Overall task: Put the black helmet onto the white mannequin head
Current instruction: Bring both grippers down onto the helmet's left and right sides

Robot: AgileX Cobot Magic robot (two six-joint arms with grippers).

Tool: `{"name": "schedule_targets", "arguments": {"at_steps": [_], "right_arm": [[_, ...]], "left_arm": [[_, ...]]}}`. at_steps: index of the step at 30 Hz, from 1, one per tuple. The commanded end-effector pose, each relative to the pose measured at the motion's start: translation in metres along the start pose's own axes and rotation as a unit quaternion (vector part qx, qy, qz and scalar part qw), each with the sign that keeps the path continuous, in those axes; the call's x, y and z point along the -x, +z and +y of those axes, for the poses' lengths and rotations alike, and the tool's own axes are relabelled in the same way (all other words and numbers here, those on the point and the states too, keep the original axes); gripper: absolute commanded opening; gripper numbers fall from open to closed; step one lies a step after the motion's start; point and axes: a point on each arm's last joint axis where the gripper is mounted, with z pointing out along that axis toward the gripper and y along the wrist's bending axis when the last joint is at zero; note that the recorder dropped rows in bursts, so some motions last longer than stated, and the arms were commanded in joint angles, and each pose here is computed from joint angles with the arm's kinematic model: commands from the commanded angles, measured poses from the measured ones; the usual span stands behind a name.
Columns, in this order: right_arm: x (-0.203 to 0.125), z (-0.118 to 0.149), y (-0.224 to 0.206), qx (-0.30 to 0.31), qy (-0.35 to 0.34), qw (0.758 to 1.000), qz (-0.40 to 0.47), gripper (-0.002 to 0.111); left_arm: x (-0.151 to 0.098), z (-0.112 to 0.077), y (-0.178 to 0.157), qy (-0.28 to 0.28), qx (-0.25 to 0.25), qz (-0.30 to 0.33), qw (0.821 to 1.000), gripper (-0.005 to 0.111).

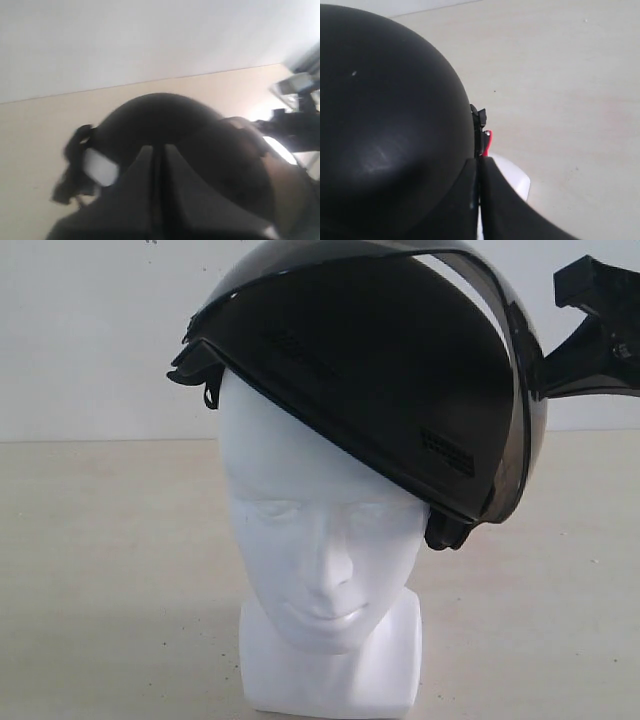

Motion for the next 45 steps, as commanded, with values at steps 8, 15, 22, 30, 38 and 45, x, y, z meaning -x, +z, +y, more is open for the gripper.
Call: {"name": "schedule_targets", "arguments": {"at_steps": [8,15,22,30,38,45], "right_arm": [[0.001,0.004,-0.003,0.006,-0.012,1.000,-0.007,0.000],[0.000,0.003,-0.003,0.001,-0.016,1.000,-0.002,0.000],[0.000,0.007,-0.003,0.023,0.000,1.000,-0.004,0.000],[-0.001,0.015,-0.004,0.069,0.014,0.998,0.007,0.000],[-0.002,0.033,-0.020,0.123,0.006,0.992,-0.019,0.000],[0.000,0.042,-0.023,0.171,0.016,0.985,-0.028,0.000]], "left_arm": [[-0.012,0.007,0.058,0.003,-0.118,0.060,0.991,0.004],[-0.015,0.011,0.063,0.018,-0.095,0.068,0.993,0.004],[-0.023,0.018,0.063,0.042,-0.058,0.113,0.991,0.004],[-0.026,0.018,0.062,0.047,-0.062,0.129,0.989,0.004],[-0.041,0.025,0.064,0.046,-0.054,0.165,0.984,0.004],[-0.057,0.029,0.065,0.039,-0.057,0.203,0.977,0.004]]}}
